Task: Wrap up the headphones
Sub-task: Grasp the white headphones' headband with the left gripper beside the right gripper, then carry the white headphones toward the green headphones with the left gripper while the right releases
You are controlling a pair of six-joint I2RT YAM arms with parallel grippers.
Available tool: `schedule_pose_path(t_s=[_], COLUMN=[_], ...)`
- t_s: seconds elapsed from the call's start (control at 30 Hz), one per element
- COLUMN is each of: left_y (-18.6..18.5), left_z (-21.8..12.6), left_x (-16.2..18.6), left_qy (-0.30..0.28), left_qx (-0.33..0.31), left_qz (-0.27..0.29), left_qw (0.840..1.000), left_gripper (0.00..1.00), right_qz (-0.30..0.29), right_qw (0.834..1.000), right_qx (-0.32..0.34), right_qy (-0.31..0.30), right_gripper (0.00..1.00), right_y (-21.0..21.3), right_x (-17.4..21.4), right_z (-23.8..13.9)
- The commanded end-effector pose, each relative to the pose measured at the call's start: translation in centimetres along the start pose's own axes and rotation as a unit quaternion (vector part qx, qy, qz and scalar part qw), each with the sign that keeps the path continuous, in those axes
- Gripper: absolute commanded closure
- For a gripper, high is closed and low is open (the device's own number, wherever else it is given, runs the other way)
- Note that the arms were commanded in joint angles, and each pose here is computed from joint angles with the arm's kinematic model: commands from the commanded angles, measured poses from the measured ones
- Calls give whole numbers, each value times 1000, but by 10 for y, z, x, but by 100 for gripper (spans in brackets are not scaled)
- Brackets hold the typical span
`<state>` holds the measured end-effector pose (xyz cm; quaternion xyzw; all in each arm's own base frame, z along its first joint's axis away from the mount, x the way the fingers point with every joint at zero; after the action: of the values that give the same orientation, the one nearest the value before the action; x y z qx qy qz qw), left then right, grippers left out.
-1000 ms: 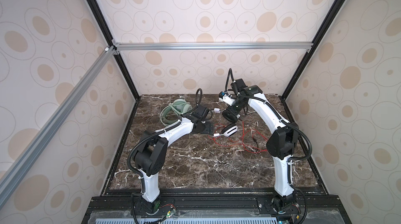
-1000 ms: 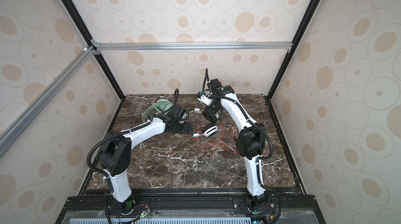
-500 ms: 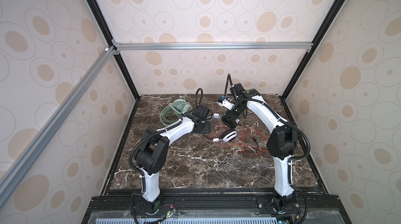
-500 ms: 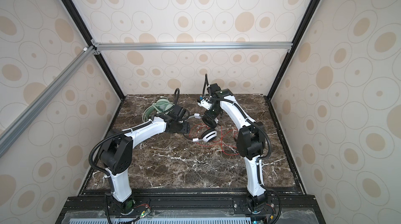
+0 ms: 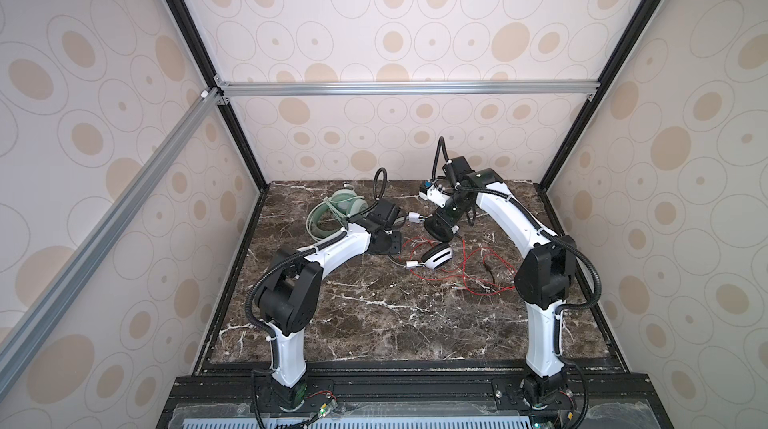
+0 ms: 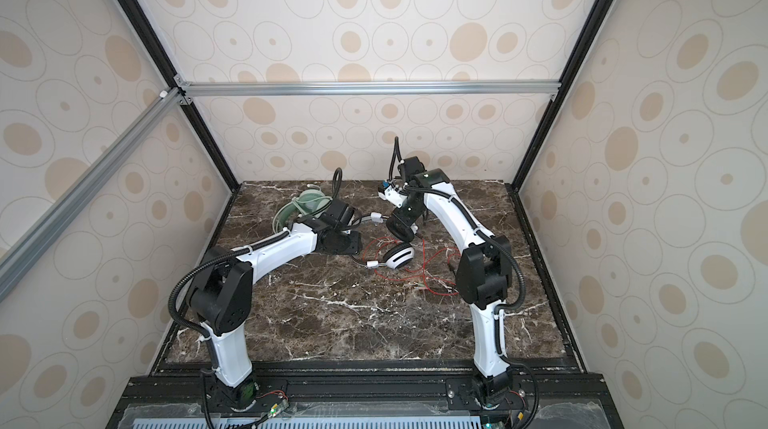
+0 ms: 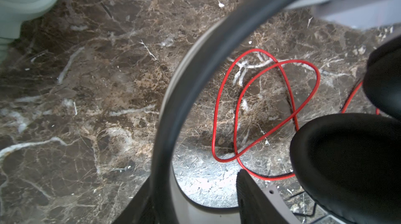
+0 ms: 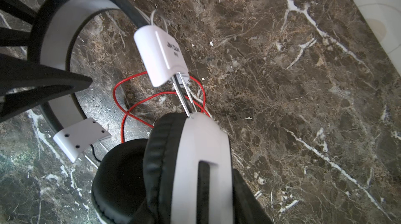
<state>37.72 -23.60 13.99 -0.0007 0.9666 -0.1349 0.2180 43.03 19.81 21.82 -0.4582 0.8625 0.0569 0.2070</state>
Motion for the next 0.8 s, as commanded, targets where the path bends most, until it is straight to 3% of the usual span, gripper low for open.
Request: schedule_pose_path(t_s=[0.0,0.2,0.43,0.67,0.77], left_y=[0,2,3,-2,-4], left_z=[-12,-11,-16,-30,-38], left_x=[-9,-10,-14,-19,-20], left_qy=[-17,-15,-21,-39,-53], left_qx=[13,17,27,70,99], left_qz=[-3,-8,-10,-3,-3], left_qw=[1000,1000,999,997,994], left_gripper=[50,50,73,84,100], right_qz=[-7,-10,-12,-18,-24], right_qw=[999,999,999,999,998], right_qx=[8,14,14,14,12], right_qy=[-44,-48,-51,-48,-51], right_gripper=[59,59,59,59,56], right_y=[4,5,5,9,11], right_x=[-13,-13,-14,-13,-13], right_z=[-31,-38,-37,-35,-35])
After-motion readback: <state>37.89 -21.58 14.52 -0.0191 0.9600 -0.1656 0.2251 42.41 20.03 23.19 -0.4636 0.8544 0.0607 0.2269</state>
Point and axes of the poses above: each gripper's point midway between its finger pads, its own z axis out along the fingers, its own y axis along the line the jaws close on, x = y × z, the point moved 5 cm from there along -z, back along the fingers, and after that the axes turned 4 degrees about -z, right-handed, at the moved point
